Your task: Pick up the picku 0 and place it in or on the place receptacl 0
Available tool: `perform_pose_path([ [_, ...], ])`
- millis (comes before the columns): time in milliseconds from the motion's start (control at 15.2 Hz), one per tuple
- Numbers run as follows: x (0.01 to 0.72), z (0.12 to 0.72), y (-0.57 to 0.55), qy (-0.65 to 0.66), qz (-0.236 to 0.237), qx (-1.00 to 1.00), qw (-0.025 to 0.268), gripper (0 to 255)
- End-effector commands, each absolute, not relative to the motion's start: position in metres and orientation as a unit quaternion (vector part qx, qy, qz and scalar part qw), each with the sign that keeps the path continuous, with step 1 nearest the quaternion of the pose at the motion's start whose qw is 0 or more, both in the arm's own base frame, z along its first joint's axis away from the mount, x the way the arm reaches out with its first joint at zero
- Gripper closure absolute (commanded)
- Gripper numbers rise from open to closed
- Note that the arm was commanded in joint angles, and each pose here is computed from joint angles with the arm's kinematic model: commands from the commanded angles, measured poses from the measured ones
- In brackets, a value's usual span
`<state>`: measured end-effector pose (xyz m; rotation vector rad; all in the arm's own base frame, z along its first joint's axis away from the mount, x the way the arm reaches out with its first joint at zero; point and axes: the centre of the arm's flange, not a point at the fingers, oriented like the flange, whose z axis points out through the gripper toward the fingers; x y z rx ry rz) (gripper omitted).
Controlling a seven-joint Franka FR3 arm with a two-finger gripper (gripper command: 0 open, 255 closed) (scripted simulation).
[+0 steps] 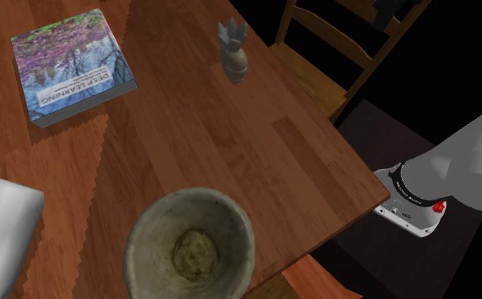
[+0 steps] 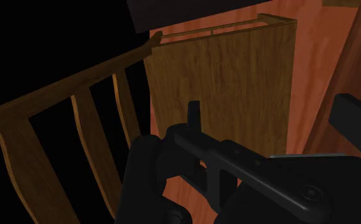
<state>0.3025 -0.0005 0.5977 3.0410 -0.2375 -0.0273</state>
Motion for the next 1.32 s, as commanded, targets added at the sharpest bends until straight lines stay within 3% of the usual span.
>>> perform_pose_path([
  [0,0.302,0.598,-0.001,-0.078,-0.009,0.996,0.046,0],
  [1254,0.380,0.547,0.229,-0.168,0.182,0.965,0.083,0],
])
